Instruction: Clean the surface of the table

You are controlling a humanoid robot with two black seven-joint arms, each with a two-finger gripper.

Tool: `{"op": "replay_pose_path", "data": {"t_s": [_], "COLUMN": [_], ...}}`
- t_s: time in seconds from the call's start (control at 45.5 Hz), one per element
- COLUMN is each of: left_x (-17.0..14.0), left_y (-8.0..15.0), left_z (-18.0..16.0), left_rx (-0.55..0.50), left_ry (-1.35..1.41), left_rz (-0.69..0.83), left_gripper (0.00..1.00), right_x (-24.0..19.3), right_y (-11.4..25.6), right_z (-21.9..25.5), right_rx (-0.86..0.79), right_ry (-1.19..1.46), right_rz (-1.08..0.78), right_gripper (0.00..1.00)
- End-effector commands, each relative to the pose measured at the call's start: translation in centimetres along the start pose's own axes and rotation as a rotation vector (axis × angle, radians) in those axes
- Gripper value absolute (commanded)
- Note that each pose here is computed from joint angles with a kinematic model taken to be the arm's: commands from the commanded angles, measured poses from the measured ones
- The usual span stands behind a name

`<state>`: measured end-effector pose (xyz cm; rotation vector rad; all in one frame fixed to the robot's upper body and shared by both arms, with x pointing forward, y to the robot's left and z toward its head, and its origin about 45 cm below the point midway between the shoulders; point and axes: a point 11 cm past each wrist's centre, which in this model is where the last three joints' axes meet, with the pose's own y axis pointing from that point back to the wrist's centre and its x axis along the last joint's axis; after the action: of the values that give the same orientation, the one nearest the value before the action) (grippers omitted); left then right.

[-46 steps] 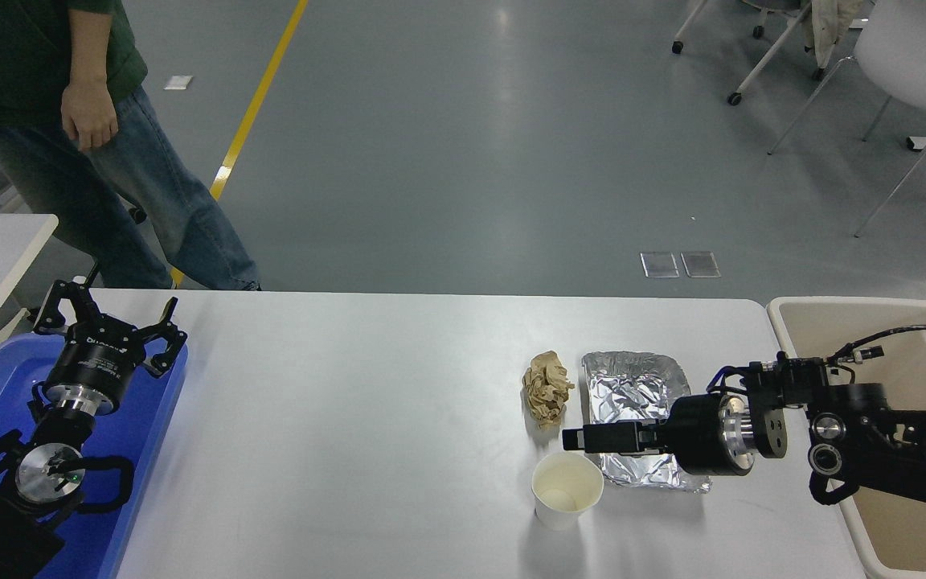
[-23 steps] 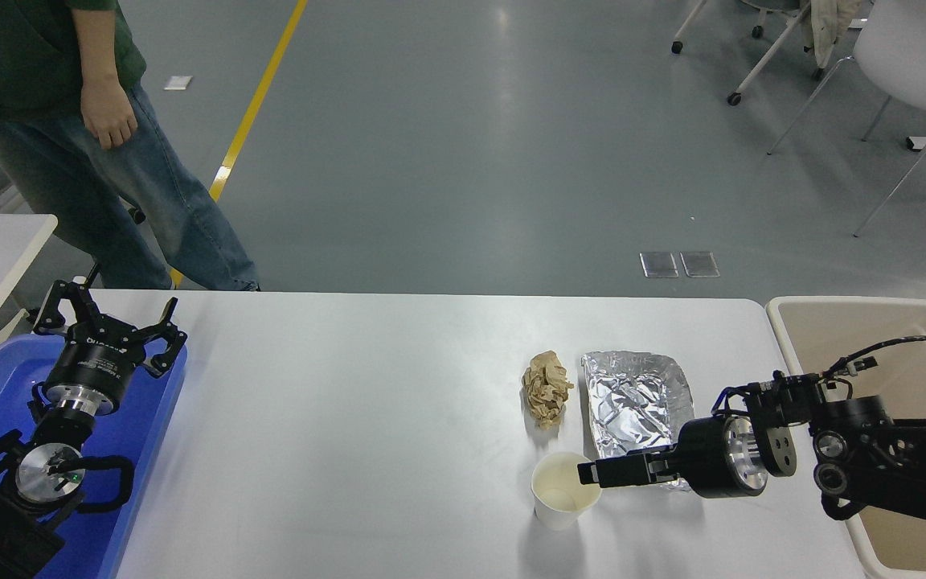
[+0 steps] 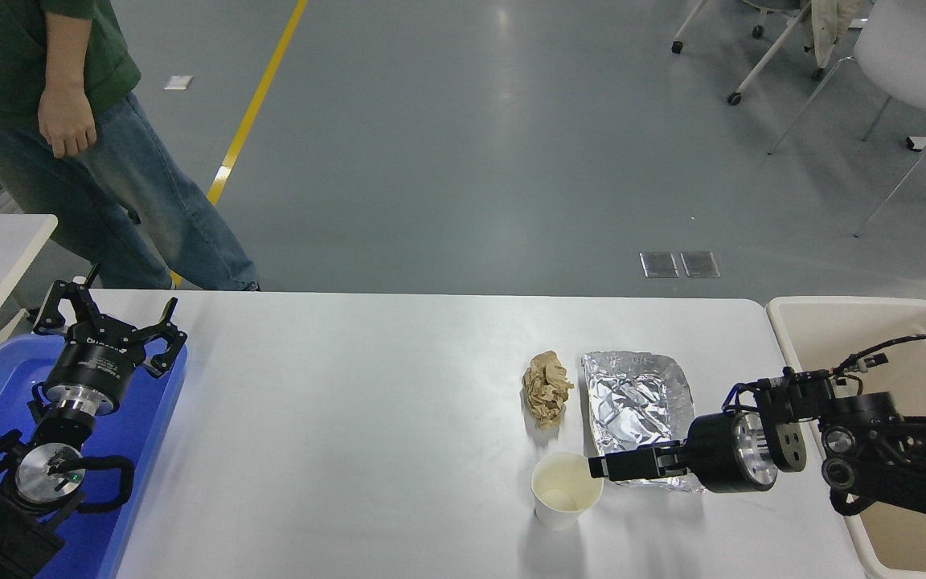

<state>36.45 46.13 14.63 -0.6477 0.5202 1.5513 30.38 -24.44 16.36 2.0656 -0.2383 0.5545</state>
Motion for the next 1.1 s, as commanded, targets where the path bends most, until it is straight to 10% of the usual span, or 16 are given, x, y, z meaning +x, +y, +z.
{"op": "replay_pose_path", "data": {"t_s": [0.0,0.615,1.077], "left_x": [0.0,0.0,0.0], "left_y": [0.0,0.0,0.0], "left_z": [0.0,0.0,0.0], "left_rx": [0.000,0.000,0.000], "left_ry": [0.000,0.000,0.000], "left_rz": [0.000,0.000,0.000], "left_gripper": [1.00,1.00,1.00], "right_x": [1.8,0.7,-0.2], "right_y": [1.3,0.8,-3.4], "right_z": [0.0,0.5,-5.9], "right_rx": [-0.081,-0.236,-0.016], "right_ry": [-0.048,-0.245,-0.254], "right_rz": [0.040,-0.060,-0.105], "right_gripper": [1.00,1.00,1.00]}}
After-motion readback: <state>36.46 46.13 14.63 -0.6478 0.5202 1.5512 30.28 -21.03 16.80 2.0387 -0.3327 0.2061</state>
